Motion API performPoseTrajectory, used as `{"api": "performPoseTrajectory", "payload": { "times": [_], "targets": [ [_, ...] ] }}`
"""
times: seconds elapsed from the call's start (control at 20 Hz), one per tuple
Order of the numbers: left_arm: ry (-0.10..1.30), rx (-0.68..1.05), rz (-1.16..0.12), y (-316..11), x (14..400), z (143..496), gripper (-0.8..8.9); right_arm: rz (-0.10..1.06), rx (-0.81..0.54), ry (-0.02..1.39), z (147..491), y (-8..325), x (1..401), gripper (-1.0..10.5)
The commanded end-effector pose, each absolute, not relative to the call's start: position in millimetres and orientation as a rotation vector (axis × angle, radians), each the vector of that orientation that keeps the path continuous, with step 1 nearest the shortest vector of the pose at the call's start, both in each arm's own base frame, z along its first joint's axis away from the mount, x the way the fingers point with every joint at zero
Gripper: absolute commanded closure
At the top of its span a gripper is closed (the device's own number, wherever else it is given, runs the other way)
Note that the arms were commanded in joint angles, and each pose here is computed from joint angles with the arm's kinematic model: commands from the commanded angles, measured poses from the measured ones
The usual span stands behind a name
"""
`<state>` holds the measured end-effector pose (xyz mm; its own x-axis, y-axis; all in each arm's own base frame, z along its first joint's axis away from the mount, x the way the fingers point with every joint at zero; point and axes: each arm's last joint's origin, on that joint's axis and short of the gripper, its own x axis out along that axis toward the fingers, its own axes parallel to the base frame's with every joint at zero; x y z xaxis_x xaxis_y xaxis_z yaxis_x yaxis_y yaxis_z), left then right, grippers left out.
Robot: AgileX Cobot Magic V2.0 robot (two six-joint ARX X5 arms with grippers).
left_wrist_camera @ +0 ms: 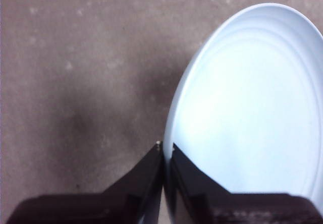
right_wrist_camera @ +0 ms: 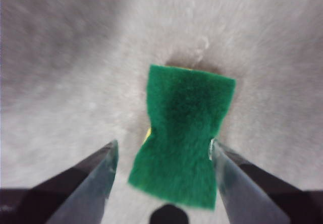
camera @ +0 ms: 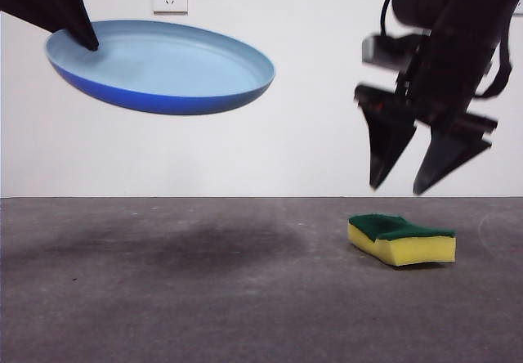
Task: Pick up the plate,pick up the cloth,clean the plate with the cloth
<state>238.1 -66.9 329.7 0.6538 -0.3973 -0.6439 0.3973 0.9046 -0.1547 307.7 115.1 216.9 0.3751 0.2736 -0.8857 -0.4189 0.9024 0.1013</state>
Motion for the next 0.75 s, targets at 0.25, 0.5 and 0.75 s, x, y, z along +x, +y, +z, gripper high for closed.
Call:
{"api": "performPoseTrajectory", "payload": {
  "times": [0.25, 0.5, 0.75],
  "targets": [
    [0.761, 0.011, -0.455, -67, 237, 326, 8.21, 0.441, -0.172, 1.189, 181, 120, 321, 7.4],
    [0.757, 0.011, -0.456, -67, 237, 326, 8.21, 0.435, -0.18, 1.255, 160, 122, 325, 8.6],
    [0.759, 0.013, -0.454, -67, 240, 324, 8.21, 0.436, -0.183, 1.256, 159, 122, 326, 9.6]
  ]
}}
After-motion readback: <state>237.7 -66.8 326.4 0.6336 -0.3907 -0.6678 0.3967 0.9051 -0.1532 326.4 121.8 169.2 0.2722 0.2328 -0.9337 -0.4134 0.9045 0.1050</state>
